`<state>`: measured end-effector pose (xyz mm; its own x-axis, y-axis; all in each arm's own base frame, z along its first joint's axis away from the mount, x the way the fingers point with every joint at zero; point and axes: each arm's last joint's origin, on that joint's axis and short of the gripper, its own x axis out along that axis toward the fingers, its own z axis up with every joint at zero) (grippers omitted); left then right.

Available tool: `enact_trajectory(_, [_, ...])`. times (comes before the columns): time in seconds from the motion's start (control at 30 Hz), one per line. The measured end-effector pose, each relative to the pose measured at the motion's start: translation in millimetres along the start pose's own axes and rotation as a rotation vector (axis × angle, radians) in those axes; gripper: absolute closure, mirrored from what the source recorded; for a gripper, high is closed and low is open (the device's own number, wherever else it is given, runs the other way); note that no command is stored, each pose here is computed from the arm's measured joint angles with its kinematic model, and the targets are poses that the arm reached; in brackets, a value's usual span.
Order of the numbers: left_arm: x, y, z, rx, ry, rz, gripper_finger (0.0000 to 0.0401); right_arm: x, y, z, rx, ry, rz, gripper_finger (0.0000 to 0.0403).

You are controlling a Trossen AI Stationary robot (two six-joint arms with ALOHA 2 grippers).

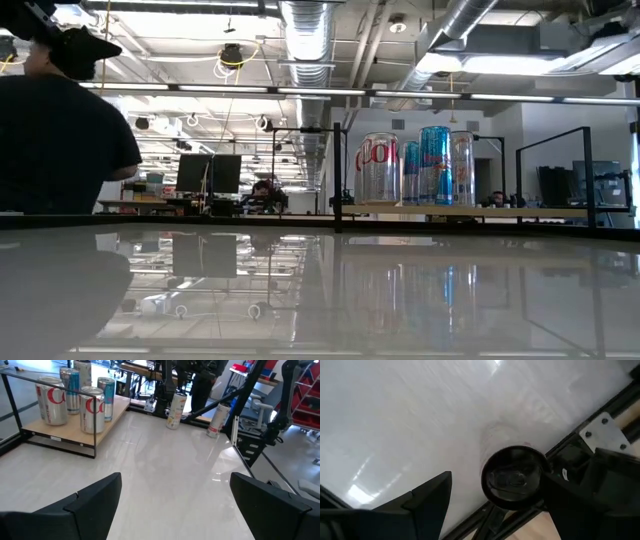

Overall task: Place canned beverage on shelf
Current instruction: Put the top right black can on the shelf

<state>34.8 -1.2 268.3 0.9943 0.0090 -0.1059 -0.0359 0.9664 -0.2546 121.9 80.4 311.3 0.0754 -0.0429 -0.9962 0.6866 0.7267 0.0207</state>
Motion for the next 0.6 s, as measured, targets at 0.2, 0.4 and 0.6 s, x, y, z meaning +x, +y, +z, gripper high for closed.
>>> enact_trajectory(0.2, [0.0, 0.0, 0.0, 0.0, 0.0, 0.001, 0.0044, -6.0, -10.0, -0.6, 0.019, -0.009, 0.045, 0.0077])
enact_trajectory(0.4, [0.0, 0.0, 0.0, 0.0, 0.0, 0.001, 0.0044, -6.6, -10.4, -2.1, 0.01, 0.017, 0.057, 0.0077])
enact_trajectory(0.6, [0.0, 0.0, 0.0, 0.0, 0.0, 0.001, 0.0044, -5.8, -8.9, -1.7, -0.045, 0.017, 0.05, 0.0077])
